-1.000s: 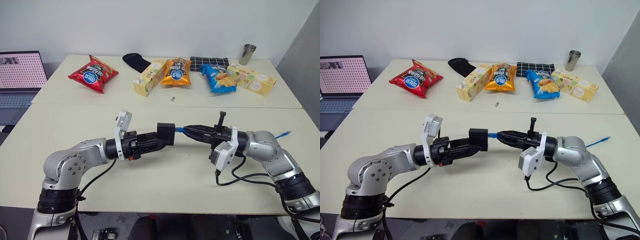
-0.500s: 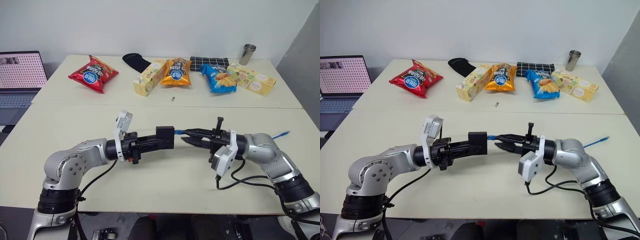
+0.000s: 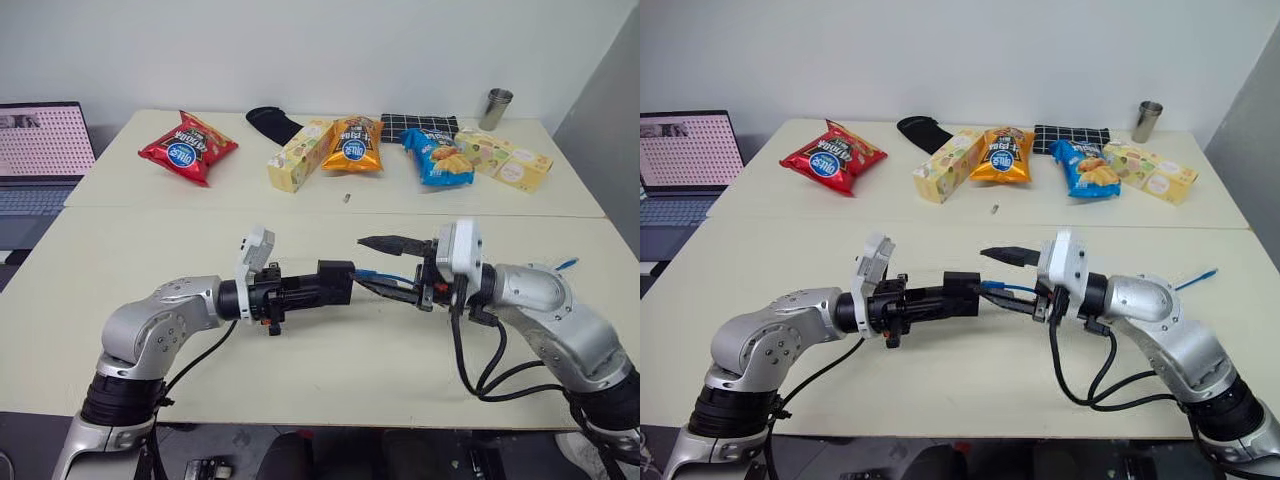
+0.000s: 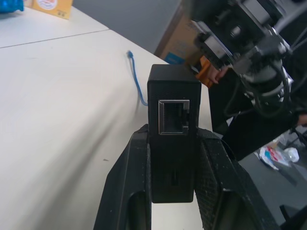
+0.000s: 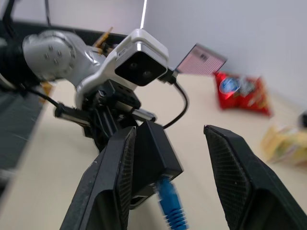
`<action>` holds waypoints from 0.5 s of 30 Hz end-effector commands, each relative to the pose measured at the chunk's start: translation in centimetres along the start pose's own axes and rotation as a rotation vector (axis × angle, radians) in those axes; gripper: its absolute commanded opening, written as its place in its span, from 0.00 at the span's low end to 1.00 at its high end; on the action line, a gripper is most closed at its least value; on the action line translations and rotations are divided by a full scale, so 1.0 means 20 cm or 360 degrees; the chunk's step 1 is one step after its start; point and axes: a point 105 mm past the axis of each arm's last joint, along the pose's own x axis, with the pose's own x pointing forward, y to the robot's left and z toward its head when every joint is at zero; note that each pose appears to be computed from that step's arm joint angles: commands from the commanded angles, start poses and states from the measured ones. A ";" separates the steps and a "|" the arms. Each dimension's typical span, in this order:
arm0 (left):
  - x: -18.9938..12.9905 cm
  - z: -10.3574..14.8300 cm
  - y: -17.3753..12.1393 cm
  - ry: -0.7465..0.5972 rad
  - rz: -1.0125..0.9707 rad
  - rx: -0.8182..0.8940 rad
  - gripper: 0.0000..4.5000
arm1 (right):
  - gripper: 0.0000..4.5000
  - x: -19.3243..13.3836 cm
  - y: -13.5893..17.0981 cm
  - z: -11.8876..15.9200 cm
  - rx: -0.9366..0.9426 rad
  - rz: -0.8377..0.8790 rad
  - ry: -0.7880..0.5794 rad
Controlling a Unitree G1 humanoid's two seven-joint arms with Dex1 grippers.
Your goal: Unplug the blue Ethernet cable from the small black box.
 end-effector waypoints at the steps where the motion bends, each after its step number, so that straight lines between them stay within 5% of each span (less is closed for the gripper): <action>1: 0.01 0.03 -0.06 0.0017 -0.0111 0.0145 0.18 | 0.53 -0.02 0.01 0.01 0.0339 0.0084 0.0028; 15: 0.00 0.02 -0.07 0.0066 -0.0162 0.0208 0.18 | 0.53 -0.06 0.03 -0.07 0.0514 0.0217 0.0200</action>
